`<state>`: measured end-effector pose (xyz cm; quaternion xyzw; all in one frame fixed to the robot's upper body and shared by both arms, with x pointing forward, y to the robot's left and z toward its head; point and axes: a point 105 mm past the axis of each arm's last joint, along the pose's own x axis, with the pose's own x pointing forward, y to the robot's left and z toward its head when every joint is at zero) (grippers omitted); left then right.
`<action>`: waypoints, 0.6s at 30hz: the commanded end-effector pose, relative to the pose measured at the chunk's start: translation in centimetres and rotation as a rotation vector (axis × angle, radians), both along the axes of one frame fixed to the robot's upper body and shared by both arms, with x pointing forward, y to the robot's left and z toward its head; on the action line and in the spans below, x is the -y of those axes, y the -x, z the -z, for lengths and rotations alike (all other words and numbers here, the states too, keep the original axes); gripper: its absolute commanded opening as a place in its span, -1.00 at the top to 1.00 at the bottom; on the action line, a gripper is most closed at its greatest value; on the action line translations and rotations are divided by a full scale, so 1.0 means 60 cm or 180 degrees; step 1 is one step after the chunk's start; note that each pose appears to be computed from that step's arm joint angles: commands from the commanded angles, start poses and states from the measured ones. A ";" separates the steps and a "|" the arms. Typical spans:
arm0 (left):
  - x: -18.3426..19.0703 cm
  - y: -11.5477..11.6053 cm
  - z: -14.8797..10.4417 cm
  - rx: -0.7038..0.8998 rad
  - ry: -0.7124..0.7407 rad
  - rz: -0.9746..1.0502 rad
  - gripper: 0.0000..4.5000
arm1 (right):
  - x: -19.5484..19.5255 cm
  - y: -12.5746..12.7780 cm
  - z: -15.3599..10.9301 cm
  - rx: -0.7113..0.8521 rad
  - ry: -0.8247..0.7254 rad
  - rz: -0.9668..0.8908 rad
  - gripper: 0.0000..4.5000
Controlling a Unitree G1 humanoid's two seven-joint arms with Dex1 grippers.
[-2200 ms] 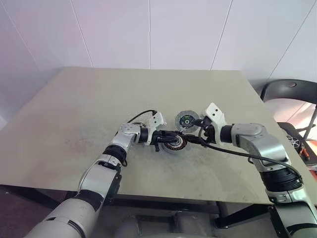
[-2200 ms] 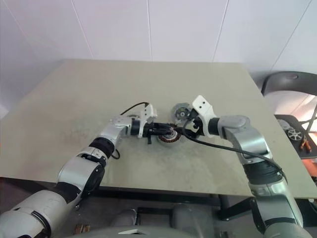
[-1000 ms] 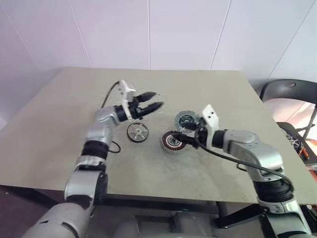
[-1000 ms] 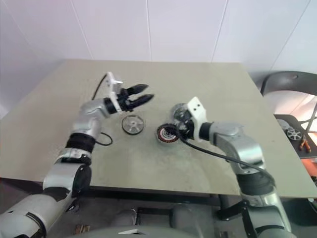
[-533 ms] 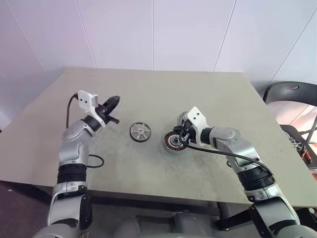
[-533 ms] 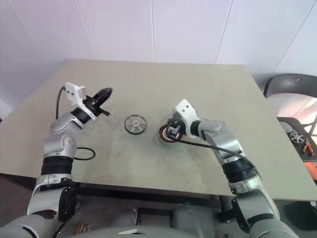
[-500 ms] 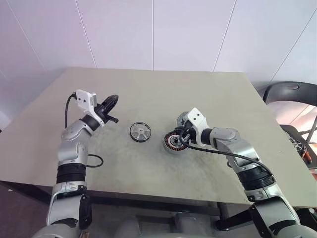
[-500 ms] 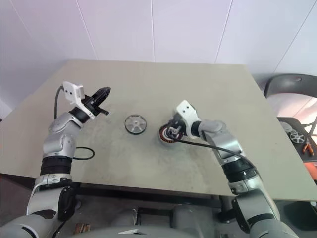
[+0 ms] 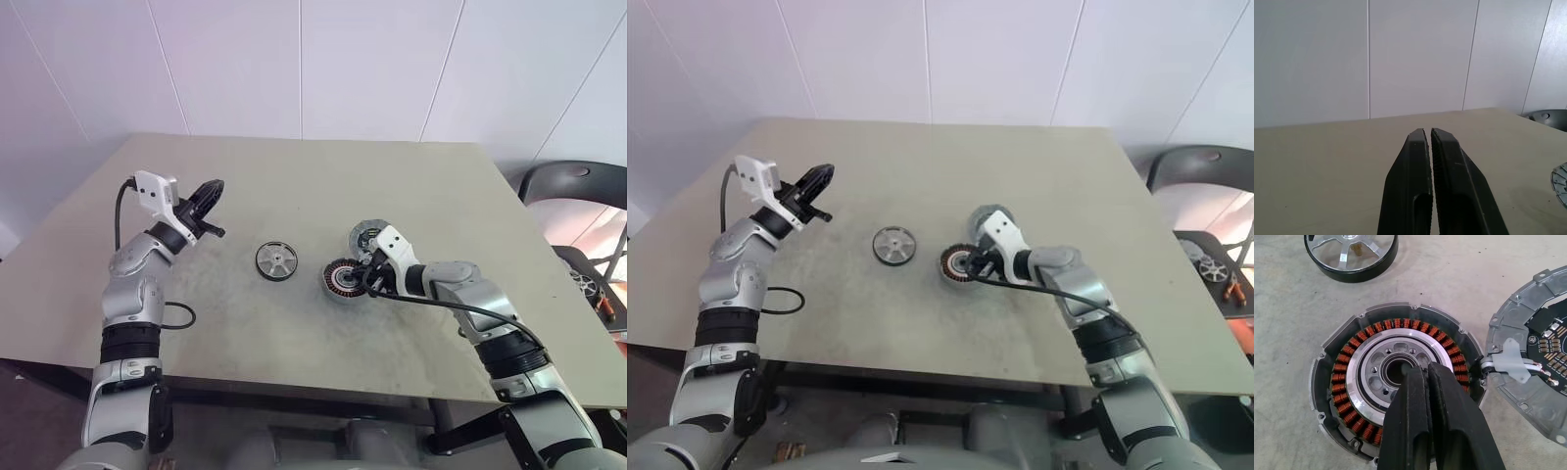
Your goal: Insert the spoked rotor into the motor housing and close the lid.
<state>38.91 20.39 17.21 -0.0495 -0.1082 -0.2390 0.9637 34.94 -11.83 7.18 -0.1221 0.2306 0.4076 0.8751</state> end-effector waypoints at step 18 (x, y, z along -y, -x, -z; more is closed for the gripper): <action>-0.048 0.020 -0.018 0.0199 -0.0248 -0.0257 0.89 | -0.086 0.022 -0.051 0.0008 -0.0736 -0.0429 0.92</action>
